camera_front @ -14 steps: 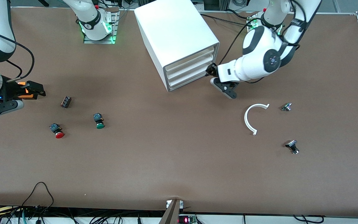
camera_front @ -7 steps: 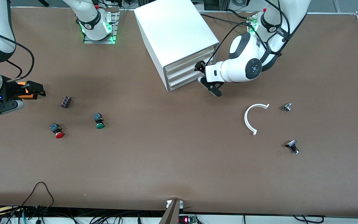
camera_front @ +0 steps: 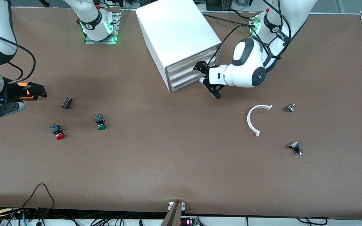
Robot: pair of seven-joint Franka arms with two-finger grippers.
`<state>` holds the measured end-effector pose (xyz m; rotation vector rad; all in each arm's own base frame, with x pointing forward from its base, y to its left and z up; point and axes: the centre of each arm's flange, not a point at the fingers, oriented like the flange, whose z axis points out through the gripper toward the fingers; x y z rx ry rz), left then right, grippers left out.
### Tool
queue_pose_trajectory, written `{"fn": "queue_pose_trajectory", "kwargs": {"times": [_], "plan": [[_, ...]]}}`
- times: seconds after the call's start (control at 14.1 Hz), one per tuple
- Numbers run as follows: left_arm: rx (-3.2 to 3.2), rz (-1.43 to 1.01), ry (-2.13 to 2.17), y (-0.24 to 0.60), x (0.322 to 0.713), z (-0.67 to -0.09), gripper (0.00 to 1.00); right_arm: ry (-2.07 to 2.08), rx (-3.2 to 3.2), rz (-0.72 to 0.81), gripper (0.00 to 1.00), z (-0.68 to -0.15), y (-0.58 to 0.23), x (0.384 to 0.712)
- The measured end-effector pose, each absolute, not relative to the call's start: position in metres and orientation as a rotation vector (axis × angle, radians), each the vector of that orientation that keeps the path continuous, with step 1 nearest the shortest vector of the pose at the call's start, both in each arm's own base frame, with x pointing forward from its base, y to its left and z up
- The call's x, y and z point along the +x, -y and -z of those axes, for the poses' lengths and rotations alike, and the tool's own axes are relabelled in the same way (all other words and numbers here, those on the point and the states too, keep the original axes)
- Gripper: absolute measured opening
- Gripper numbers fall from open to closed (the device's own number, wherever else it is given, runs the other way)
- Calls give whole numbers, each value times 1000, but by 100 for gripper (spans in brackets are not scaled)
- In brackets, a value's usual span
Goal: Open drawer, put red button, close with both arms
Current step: 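Grip the top drawer's front edge with the left gripper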
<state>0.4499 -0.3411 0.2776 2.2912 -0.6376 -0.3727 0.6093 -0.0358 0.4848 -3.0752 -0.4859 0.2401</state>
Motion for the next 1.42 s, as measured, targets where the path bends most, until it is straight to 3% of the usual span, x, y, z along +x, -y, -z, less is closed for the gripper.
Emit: {"fn": "queue_pose_trajectory", "kwargs": {"times": [0.21,0.35,0.85,0.99,1.2,1.42], "plan": [[2281,373,649,343,448,-275,70,488,-3085,-245,100,-485,35,609],[2276,362,663,351,445,-277,59,490,-3085,-245,100,-485,33,609],[2285,326,670,363,434,-272,56,479,-3088,-246,100,-484,30,610],[2287,339,668,362,430,-267,43,472,-3090,-247,100,-484,30,610],[2288,347,666,362,428,-263,37,471,-3090,-247,100,-484,30,610],[2275,336,692,366,426,-267,17,471,-3090,-247,100,-484,29,610]]}}
